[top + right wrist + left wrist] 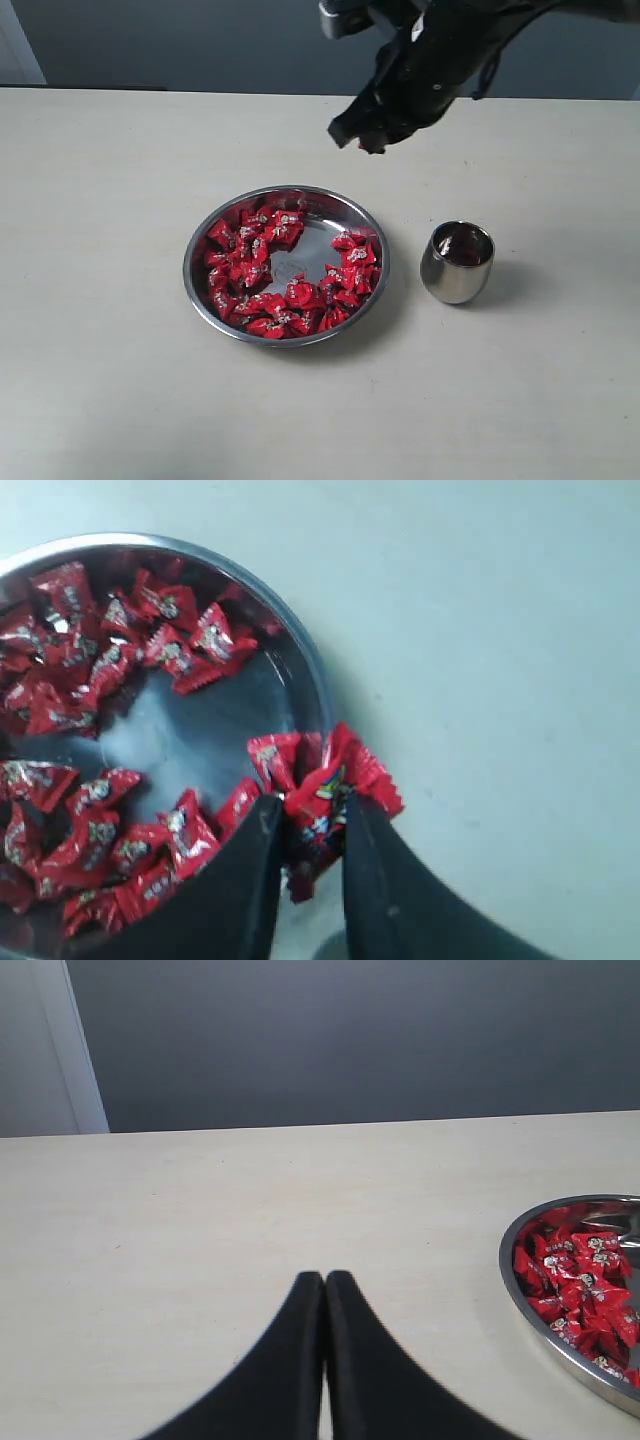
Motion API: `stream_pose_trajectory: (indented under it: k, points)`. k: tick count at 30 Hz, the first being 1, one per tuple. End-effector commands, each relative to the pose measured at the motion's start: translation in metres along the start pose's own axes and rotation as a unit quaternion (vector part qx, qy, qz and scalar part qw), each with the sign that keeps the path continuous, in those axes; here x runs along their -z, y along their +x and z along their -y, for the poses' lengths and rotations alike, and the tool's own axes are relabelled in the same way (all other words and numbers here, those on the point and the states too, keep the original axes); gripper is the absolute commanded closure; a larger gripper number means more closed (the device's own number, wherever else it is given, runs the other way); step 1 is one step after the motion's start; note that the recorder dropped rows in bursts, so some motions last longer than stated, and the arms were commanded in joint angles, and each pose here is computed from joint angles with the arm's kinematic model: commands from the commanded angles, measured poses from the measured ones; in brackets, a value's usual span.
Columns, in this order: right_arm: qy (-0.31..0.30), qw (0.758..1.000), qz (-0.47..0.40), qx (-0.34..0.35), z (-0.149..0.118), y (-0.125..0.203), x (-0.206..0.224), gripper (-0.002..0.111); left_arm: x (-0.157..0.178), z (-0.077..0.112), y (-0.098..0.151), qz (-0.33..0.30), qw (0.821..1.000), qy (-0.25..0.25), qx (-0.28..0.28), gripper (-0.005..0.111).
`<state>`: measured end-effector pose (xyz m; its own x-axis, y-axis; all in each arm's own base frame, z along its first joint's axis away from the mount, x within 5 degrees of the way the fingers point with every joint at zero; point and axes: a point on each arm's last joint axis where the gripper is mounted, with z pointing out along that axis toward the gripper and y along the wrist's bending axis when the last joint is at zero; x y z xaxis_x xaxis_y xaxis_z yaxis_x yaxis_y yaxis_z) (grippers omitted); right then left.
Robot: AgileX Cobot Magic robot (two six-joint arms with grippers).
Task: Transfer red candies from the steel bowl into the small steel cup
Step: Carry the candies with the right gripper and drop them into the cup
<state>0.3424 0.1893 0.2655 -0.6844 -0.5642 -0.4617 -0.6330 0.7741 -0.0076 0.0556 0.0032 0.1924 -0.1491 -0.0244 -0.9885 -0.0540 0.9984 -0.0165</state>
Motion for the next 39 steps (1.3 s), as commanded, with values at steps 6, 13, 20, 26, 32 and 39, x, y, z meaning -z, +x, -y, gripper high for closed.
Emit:
stream_pose_trajectory:
  k: [6, 13, 20, 26, 32, 39]
  points:
    - [0.006, 0.995, -0.055, -0.087, 0.035, 0.062, -0.003, 0.109, 0.000, 0.000, 0.000, 0.003, 1.000, 0.003, -0.001, 0.106]
    - [-0.002, 0.993, -0.071, -0.099, 0.035, 0.072, -0.008, 0.109, 0.000, 0.000, 0.000, 0.003, 1.000, 0.003, -0.001, 0.106]
    - [-0.006, 0.990, -0.110, -0.091, 0.034, 0.079, -0.009, 0.109, 0.000, 0.000, 0.000, 0.003, 1.000, 0.003, -0.001, 0.106]
    - [-0.004, 0.988, -0.133, -0.084, 0.035, 0.083, -0.016, 0.107, 0.000, 0.000, 0.000, 0.003, 1.000, 0.003, -0.001, 0.106]
    - [-0.001, 0.987, -0.140, -0.079, 0.036, 0.085, -0.017, 0.069, 0.000, 0.000, 0.000, 0.003, 1.000, 0.003, -0.001, 0.106]
    - [0.018, 0.990, -0.109, -0.083, 0.040, 0.079, -0.018, 0.063, 0.000, 0.000, 0.000, 0.003, 1.000, 0.003, -0.001, 0.106]
